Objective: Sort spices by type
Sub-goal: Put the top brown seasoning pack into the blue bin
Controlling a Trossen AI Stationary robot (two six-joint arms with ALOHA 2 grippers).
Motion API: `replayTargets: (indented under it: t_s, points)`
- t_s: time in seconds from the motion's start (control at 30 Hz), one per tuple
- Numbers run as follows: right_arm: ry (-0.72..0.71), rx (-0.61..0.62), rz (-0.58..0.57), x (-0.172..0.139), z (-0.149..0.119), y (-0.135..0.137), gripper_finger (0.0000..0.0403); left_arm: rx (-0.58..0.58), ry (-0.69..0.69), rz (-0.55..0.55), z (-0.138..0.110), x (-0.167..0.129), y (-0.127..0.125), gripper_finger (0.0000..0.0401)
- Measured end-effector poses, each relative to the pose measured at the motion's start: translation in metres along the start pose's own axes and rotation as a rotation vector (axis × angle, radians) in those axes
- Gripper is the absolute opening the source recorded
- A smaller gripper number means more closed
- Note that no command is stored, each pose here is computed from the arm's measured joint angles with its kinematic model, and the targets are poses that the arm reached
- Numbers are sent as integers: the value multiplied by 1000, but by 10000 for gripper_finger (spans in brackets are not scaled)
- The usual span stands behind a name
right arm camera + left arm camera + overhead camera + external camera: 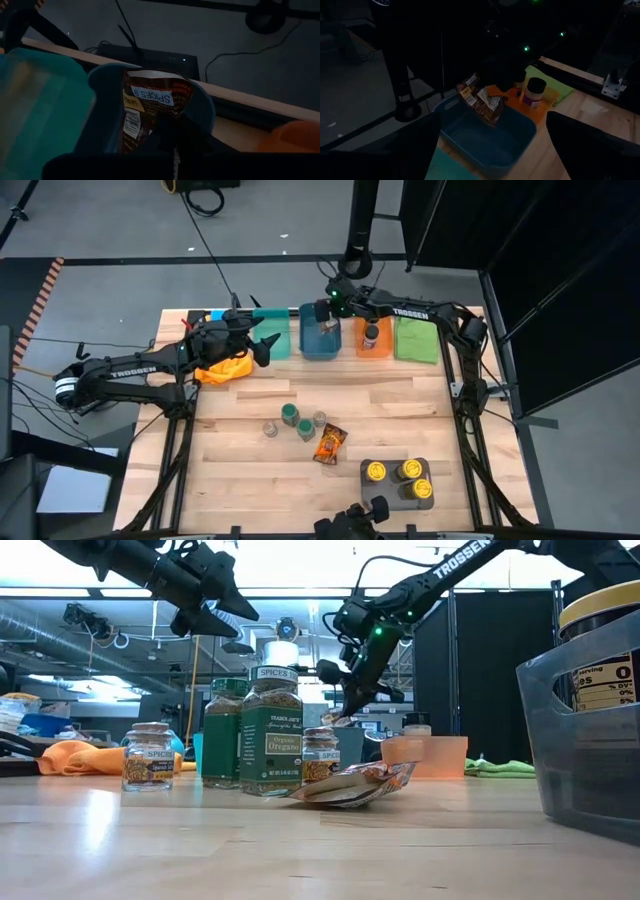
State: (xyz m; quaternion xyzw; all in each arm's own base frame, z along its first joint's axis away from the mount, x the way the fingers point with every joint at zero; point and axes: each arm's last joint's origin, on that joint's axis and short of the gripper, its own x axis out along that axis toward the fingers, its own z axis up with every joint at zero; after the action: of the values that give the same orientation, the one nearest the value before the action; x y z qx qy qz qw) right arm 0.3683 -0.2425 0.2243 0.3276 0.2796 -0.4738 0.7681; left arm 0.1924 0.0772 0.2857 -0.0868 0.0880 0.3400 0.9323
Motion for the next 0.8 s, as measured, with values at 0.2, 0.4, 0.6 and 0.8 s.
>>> replayTargets:
  t_s: [0.2, 0.4, 0.6, 0.8]
  points:
    - [1, -12, 0, 0, 0, 0, 23, 3, -1, 0, 0, 0, 0, 369]
    - [1, -20, -2, 0, 0, 0, 45, 4, 0, 0, 0, 0, 0, 369]
    - [-15, -27, -11, 0, 1, 0, 86, 19, 0, 0, 0, 0, 0, 369]
    - [-15, -29, -11, 0, 1, 0, 115, 29, 0, 0, 0, 0, 0, 369]
